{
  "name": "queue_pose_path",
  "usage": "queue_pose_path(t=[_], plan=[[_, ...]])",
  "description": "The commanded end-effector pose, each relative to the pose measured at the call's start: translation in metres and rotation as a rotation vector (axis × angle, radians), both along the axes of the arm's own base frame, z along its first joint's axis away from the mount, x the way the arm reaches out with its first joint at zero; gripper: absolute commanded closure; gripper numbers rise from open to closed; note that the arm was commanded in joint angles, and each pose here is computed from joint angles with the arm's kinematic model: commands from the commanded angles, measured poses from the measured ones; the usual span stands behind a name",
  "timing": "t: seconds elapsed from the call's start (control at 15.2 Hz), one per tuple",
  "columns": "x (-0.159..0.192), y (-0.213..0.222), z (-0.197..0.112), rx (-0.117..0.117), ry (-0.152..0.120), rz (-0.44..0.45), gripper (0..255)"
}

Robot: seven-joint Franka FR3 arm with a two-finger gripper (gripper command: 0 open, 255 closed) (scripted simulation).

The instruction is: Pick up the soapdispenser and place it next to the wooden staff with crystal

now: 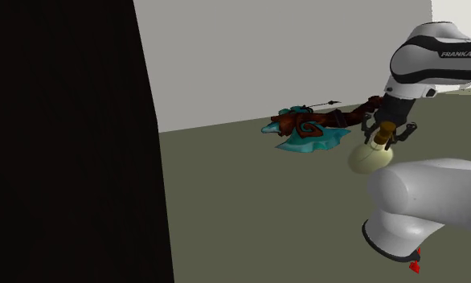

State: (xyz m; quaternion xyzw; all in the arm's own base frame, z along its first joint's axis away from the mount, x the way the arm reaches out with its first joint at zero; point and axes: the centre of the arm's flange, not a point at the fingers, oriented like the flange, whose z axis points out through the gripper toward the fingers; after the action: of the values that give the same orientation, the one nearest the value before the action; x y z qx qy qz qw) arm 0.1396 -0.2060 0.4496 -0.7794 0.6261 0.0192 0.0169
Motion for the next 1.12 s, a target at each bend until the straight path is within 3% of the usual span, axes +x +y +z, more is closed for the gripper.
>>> queue_pose_path(t=[0.0, 1.06], plan=[[-0.001, 0.002, -0.021, 0.017, 0.016, 0.006, 255], [-0.001, 0.002, -0.102, 0.017, 0.016, 0.006, 255]])
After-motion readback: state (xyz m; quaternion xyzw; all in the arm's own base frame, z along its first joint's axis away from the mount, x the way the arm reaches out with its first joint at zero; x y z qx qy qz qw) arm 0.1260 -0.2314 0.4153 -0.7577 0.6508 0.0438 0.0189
